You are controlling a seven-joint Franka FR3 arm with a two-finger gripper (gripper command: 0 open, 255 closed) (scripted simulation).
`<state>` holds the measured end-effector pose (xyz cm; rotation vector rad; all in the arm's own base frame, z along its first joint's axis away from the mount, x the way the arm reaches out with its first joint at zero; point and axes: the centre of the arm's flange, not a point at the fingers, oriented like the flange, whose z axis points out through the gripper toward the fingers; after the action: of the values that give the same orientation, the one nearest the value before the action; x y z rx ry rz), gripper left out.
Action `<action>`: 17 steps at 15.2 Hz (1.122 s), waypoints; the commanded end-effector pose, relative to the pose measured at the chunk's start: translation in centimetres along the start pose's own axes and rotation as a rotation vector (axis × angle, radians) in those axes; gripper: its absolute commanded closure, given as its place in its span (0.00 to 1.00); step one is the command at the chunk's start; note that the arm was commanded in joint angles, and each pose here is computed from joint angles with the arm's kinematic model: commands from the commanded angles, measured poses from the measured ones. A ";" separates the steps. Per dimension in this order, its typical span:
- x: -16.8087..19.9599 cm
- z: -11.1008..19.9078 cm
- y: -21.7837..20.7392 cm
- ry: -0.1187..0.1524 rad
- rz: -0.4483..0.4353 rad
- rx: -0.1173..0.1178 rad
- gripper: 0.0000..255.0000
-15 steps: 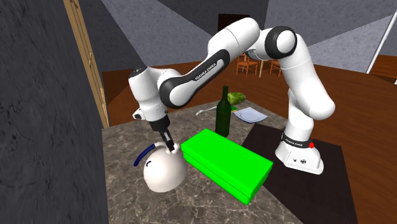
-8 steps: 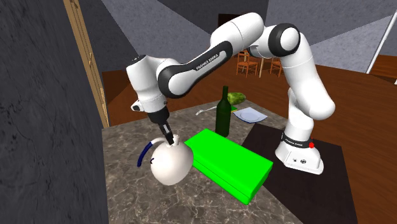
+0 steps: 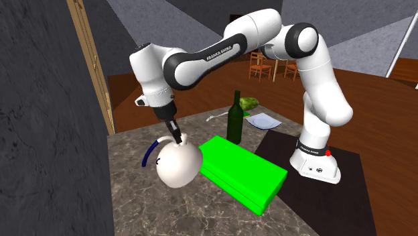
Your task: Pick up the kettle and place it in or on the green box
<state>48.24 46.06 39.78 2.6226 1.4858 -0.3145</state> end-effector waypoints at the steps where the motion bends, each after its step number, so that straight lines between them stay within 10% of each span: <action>1: -0.4 -1.3 -0.2 0.001 0.000 0.000 1.00; 11: -1.5 -6.1 -0.2 0.001 0.000 0.000 1.00; 17: -9.2 -5.6 -2.3 0.001 0.000 0.000 1.00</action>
<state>43.38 41.68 47.30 2.6224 1.4871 -0.3145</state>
